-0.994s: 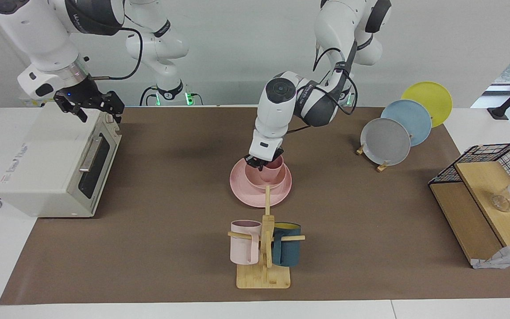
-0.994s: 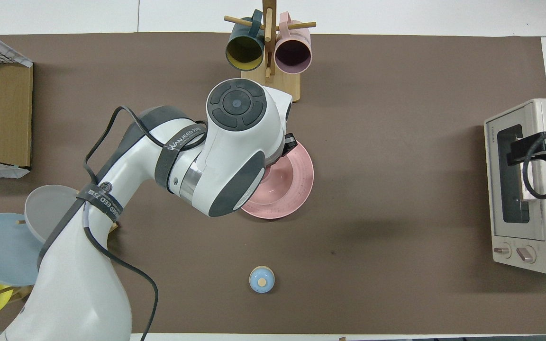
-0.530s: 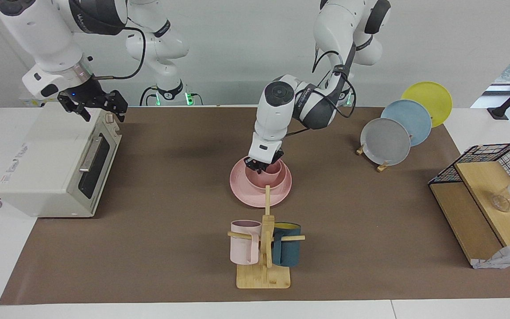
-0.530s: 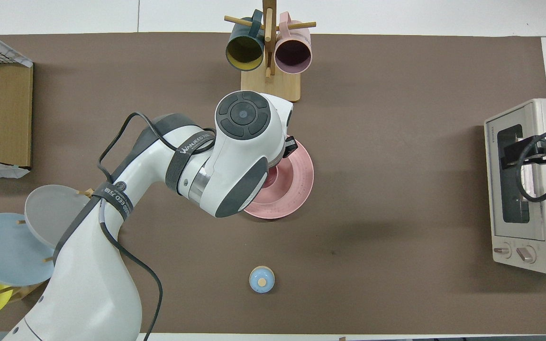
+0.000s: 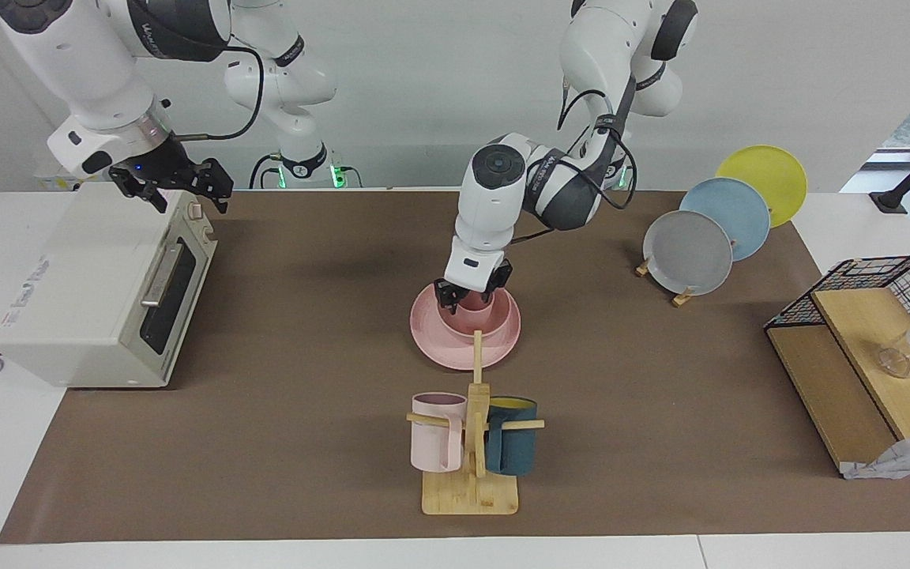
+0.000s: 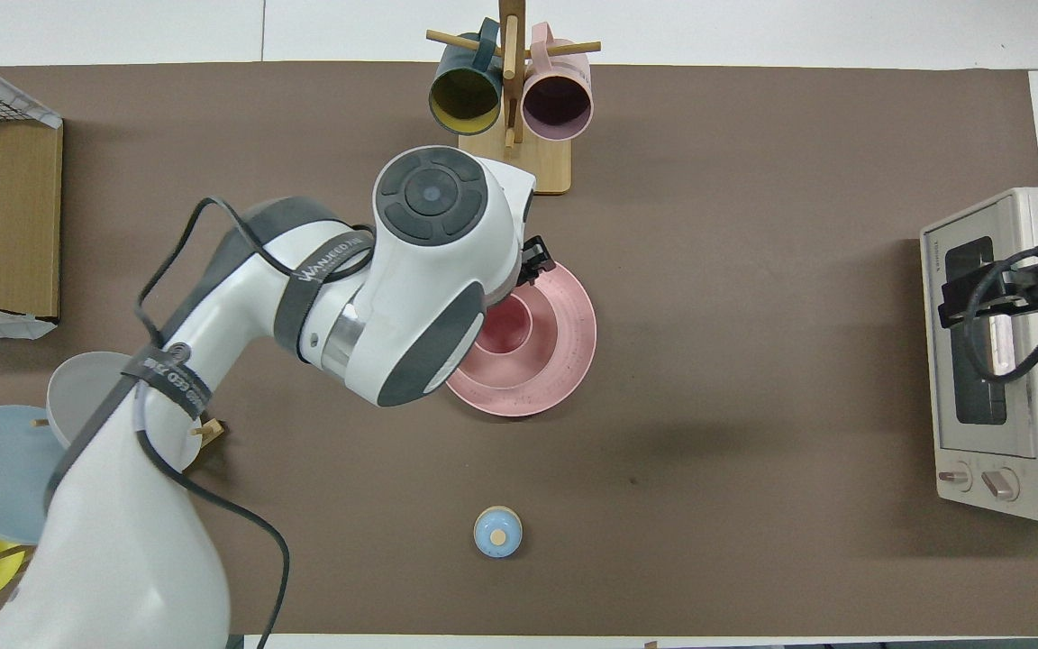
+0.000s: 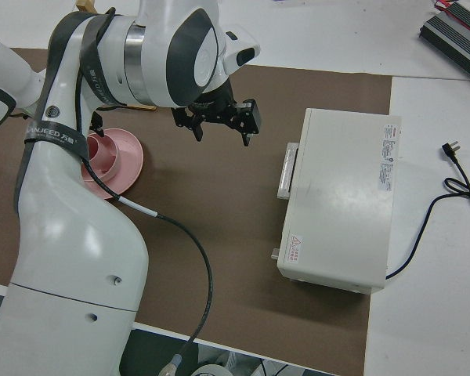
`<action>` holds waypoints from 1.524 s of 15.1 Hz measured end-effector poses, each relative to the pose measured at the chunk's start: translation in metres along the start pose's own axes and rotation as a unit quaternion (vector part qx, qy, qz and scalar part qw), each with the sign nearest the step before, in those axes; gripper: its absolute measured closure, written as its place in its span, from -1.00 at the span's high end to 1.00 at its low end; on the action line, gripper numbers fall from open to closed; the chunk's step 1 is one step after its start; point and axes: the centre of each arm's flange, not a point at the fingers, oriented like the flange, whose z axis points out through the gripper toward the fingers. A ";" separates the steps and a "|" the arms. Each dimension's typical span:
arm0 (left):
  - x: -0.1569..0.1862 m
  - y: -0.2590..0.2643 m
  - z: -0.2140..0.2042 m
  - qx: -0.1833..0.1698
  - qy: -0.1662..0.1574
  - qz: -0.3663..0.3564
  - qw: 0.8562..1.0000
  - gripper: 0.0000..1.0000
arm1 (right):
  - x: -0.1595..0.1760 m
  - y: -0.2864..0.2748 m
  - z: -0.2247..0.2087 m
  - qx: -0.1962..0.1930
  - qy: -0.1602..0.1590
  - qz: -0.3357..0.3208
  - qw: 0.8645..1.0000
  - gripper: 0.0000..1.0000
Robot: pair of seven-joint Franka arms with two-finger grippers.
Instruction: Organize tableware
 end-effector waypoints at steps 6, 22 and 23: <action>0.074 -0.105 -0.100 0.009 0.017 0.006 1.000 1.00 | 0.000 0.001 -0.002 0.000 0.003 0.001 1.000 1.00; 0.099 -0.284 -0.172 0.041 -0.002 0.158 0.987 1.00 | 0.001 0.000 -0.005 0.000 0.007 0.000 1.000 1.00; 0.097 -0.285 -0.178 0.041 -0.002 0.159 0.986 1.00 | 0.001 0.000 -0.005 0.000 0.007 0.000 1.000 1.00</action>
